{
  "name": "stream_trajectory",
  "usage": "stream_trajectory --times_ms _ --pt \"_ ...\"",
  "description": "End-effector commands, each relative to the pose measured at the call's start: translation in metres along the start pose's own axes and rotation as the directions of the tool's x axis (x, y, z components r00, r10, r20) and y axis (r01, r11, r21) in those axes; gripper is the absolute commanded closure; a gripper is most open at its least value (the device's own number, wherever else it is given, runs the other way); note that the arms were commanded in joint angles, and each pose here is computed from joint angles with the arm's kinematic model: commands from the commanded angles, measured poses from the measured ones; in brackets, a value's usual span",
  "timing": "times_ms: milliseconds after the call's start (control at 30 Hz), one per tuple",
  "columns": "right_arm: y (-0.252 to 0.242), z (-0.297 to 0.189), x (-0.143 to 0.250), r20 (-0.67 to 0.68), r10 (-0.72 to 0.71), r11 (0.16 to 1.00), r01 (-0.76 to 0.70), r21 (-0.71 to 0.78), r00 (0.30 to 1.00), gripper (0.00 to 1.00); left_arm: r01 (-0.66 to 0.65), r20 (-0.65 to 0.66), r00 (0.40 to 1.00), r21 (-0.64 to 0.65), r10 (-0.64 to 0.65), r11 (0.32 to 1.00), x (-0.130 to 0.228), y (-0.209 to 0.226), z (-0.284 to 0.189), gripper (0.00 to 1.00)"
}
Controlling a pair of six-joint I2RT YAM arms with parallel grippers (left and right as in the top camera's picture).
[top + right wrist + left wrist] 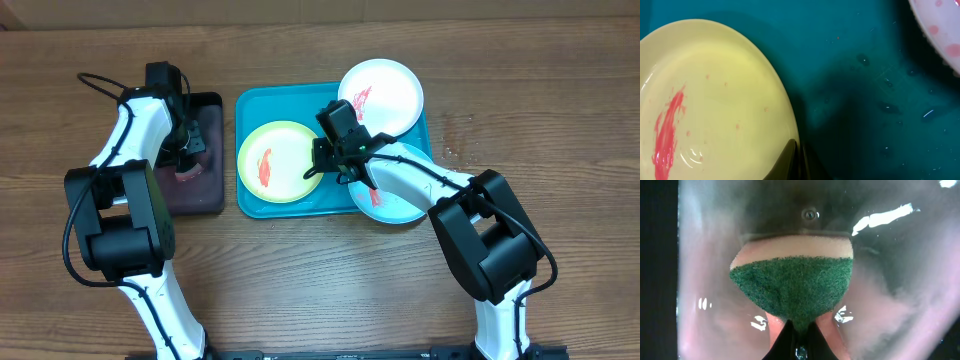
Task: Clean dirty plates on tray and stack at the side
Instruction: 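Grasp the green sponge with the left gripper and lift it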
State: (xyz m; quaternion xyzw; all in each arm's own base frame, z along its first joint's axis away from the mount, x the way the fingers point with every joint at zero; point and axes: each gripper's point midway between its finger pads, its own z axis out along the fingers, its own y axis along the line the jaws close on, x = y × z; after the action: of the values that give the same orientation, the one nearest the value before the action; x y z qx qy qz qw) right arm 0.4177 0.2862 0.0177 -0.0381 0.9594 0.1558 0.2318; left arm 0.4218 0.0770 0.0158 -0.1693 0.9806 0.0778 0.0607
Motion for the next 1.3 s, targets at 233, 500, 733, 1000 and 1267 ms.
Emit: stream_trajectory --times_ms 233,500,733,1000,1267 --pt "0.006 -0.001 -0.010 0.025 -0.007 1.000 0.007 -0.007 1.000 0.96 -0.006 0.011 1.000 -0.004 0.006 1.000 -0.018 0.006 -0.040 0.96" --pt "0.005 -0.001 -0.009 0.019 -0.006 1.000 0.007 -0.004 1.000 0.96 -0.005 0.016 1.000 -0.003 0.005 1.000 -0.028 0.012 -0.092 0.96" --pt "0.005 -0.001 -0.009 0.019 -0.007 1.000 0.007 -0.004 1.000 0.96 0.000 -0.012 1.000 -0.008 0.000 1.000 -0.022 0.016 -0.109 0.96" --pt "0.004 -0.001 -0.008 0.016 -0.006 1.000 0.007 -0.004 1.000 0.96 0.036 -0.015 0.999 -0.011 -0.036 0.999 -0.021 0.020 -0.127 0.96" --pt "0.004 -0.001 -0.007 0.012 -0.006 1.000 0.006 -0.001 1.000 0.96 0.132 -0.023 0.991 -0.011 -0.133 0.991 -0.023 0.038 -0.126 0.96"
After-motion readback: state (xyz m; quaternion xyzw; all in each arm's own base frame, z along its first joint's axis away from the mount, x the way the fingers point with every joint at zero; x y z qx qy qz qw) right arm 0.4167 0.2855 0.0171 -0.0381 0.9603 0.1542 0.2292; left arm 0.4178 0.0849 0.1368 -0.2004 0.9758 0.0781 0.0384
